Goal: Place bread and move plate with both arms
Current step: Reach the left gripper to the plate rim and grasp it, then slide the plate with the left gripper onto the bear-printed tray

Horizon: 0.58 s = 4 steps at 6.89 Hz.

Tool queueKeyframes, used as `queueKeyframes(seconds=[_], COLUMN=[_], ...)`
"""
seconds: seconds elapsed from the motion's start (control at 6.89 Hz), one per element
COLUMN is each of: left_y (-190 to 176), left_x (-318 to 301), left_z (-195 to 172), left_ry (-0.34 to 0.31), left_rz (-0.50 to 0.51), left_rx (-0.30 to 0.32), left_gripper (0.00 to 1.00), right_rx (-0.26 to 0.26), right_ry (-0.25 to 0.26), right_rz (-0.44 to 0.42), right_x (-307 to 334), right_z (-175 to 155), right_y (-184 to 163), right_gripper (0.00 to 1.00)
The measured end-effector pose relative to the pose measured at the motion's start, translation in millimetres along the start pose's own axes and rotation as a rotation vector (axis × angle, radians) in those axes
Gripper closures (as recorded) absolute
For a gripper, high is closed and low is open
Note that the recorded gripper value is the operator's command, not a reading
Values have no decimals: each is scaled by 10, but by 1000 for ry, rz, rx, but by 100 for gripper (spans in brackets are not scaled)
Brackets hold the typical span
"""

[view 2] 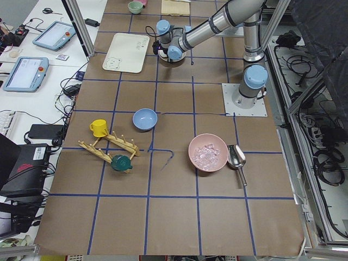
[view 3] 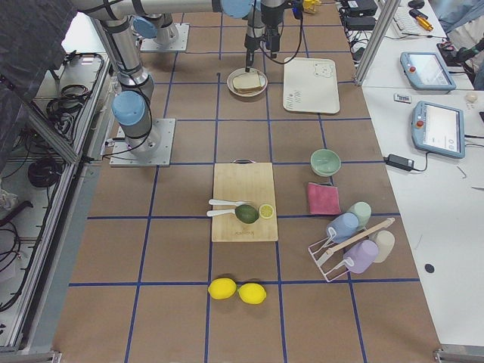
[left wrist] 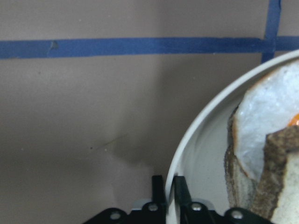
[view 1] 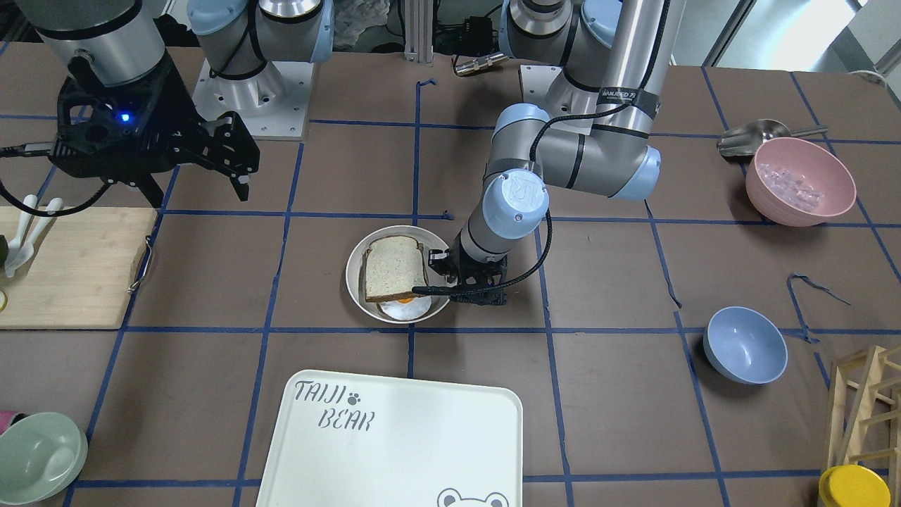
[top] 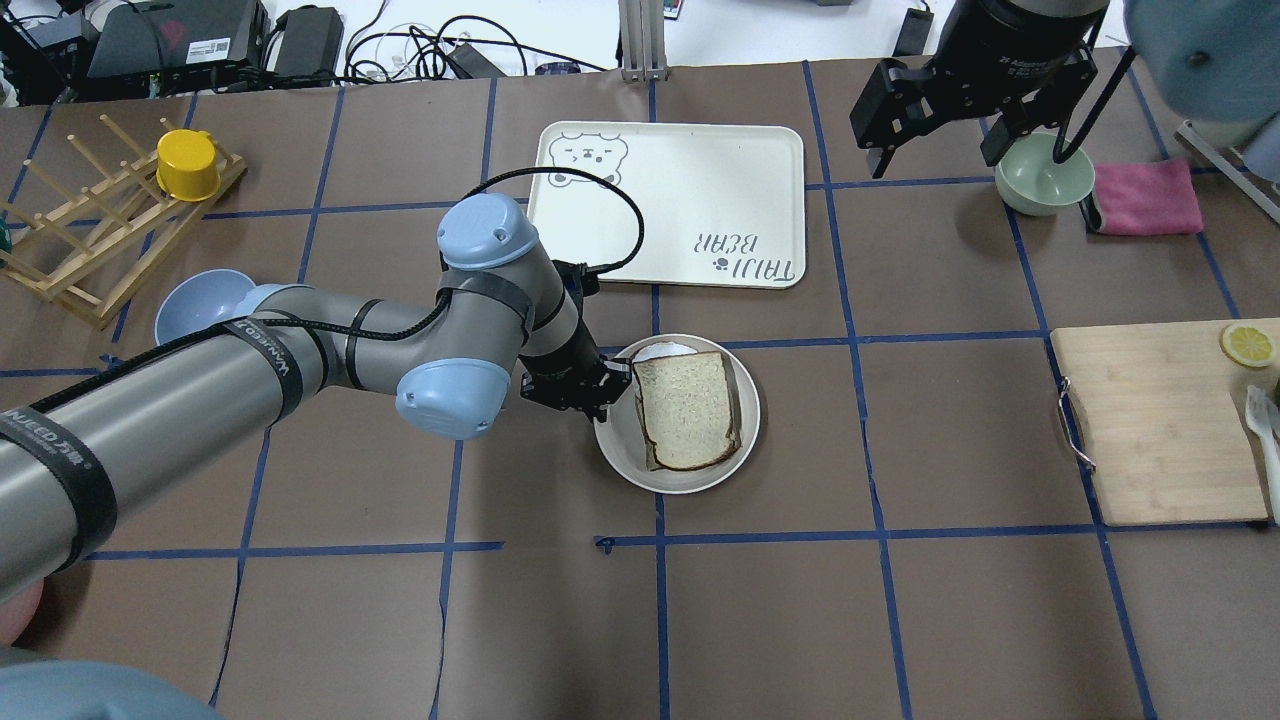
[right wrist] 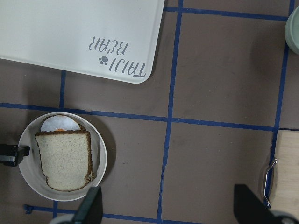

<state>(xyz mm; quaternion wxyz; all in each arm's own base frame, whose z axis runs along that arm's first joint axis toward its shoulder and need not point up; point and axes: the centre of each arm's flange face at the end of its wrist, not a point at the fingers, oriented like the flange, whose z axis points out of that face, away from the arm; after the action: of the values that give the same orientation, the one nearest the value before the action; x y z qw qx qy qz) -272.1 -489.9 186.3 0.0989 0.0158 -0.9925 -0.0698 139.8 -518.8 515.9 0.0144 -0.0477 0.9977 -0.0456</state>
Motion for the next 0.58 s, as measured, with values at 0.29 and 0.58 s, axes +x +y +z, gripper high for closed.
queueKeyframes(seconds=[0.29, 0.58], left_y=[-136, -362], left_x=[78, 93], left_z=[-326, -716], left_ry=[30, 57], left_rz=[-5, -16], left_rx=[60, 83], left_gripper=[100, 100], right_rx=[3, 1], right_ry=[-1, -1], right_rz=[0, 0], right_x=[-2, -3], right_z=[4, 16], right_y=[-1, -3], right_gripper=[0, 0])
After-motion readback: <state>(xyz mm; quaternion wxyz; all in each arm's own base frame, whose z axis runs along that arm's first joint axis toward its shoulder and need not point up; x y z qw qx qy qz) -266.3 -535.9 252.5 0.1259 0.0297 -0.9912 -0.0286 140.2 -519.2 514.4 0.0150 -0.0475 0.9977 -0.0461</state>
